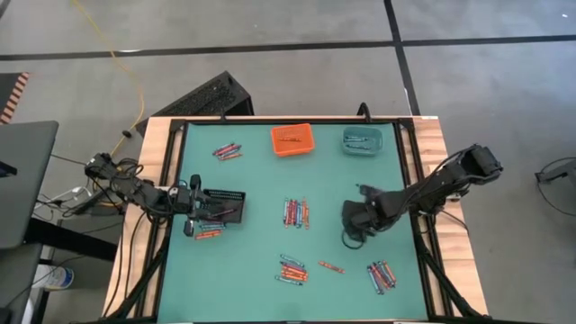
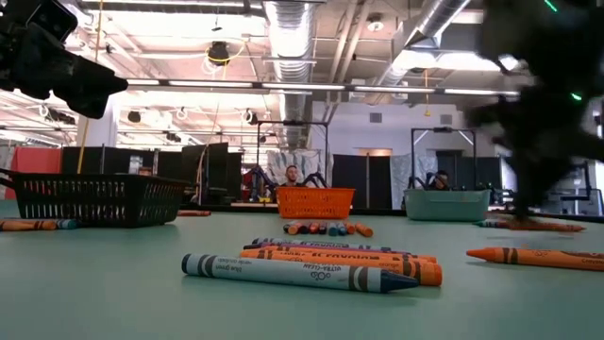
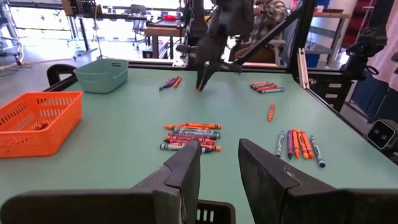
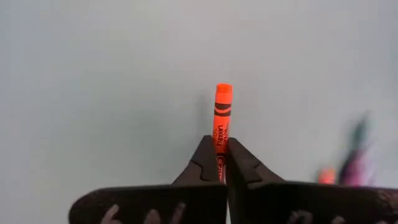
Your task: Sort crayons
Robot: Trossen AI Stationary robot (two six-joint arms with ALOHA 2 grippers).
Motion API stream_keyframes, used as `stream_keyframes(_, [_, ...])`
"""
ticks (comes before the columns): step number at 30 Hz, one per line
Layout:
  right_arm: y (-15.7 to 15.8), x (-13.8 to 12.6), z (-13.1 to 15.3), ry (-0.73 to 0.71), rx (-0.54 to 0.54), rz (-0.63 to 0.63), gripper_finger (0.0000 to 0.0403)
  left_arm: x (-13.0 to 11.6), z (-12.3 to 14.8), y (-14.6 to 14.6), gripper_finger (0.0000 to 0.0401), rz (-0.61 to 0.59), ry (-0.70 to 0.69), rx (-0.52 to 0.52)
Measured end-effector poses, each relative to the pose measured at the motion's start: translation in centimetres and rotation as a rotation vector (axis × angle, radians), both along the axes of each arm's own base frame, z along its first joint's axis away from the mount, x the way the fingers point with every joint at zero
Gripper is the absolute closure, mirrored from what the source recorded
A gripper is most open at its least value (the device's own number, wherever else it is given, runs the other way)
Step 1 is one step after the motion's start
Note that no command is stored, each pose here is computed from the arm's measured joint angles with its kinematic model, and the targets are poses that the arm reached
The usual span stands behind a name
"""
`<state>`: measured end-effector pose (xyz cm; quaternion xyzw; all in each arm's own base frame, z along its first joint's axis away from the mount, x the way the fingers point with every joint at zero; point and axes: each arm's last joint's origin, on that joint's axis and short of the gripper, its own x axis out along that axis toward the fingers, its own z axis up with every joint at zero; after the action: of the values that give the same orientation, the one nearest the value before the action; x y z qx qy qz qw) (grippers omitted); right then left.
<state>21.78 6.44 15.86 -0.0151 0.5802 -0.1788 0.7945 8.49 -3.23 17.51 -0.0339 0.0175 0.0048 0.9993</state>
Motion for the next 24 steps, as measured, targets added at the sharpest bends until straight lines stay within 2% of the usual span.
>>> stream_keyframes(3, [-1.0, 2.3, 2.0, -0.104, -0.108, 0.071, 0.04, 0.0, 0.0, 0.0, 0.0303, 0.0, 0.0, -0.003])
stream_keyframes(7, [-3.7, 5.6, 4.3, -0.232, -0.195, 0.224, 0.0401, 0.0, 0.0, 0.0, 0.0303, 0.0, 0.0, -0.001])
stream_keyframes(11, [-8.2, 7.8, 5.3, -0.265, -0.344, 0.364, 0.0401, 0.0, 0.0, 0.0, 0.0303, 0.0, 0.0, 0.0])
stream_keyframes(15, [-13.7, 9.4, 5.9, -0.306, -0.507, 0.381, 0.0401, 0.0, 0.0, 0.0, 0.0303, 0.0, 0.001, -0.002])
stream_keyframes(20, [-19.6, 11.5, 5.2, -0.338, -0.495, 0.396, 0.0401, 0.0, 0.0, 0.0, 0.0303, -0.002, 0.001, -0.002])
stream_keyframes(24, [-22.6, 13.9, 3.9, -0.33, -0.454, 0.387, 0.0401, 0.0, 0.0, 0.0, 0.0303, -0.002, 0.002, 0.001])
